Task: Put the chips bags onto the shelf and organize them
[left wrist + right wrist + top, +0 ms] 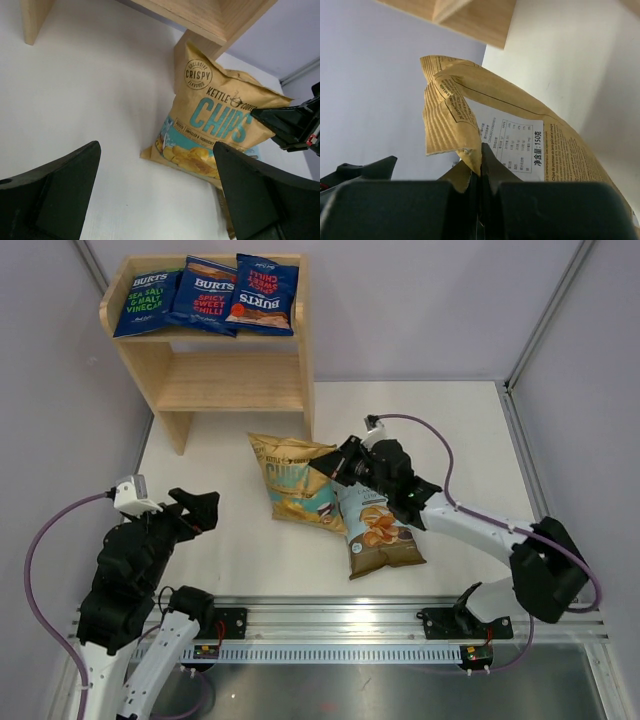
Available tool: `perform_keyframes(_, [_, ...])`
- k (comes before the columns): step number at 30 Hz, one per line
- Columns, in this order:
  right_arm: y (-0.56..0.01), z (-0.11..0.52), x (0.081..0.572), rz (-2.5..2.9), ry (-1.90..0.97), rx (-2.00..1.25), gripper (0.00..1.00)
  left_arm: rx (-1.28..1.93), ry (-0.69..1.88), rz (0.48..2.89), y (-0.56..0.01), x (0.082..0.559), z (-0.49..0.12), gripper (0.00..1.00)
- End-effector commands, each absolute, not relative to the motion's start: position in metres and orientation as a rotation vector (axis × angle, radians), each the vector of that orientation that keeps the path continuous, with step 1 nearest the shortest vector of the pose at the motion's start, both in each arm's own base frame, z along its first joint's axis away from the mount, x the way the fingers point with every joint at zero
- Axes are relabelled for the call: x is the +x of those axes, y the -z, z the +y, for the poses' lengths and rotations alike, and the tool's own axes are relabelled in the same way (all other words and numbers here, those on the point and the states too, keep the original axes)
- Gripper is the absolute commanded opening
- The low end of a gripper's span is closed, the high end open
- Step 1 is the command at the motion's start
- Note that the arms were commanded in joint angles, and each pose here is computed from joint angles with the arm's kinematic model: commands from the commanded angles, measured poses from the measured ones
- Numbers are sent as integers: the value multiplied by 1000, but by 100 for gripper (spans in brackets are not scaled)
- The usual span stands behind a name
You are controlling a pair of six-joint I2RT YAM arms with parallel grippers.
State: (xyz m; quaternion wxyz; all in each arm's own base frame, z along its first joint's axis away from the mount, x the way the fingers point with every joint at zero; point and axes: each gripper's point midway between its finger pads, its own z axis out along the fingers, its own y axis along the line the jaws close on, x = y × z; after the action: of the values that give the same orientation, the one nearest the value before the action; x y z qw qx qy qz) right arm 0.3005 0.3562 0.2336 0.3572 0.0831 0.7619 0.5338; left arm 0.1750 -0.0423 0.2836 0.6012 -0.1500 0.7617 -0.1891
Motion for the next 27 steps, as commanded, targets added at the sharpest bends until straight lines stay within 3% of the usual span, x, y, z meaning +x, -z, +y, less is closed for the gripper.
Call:
perform_keyframes(1, [-280, 320, 310, 1823, -1227, 268, 0, -342, 619, 1693, -302, 190, -69, 99])
perform_keyframes(9, [-371, 282, 286, 1658, -1194, 207, 0, -179, 1048, 1625, -302, 203, -139, 99])
perform_keyframes(16, [-443, 263, 264, 1520, -1260, 193, 0, -88, 1433, 1367, -331, 196, -174, 99])
perform_keyframes(27, [-548, 267, 230, 1329, -1498, 105, 0, 55, 1564, 1085, -370, 178, -178, 99])
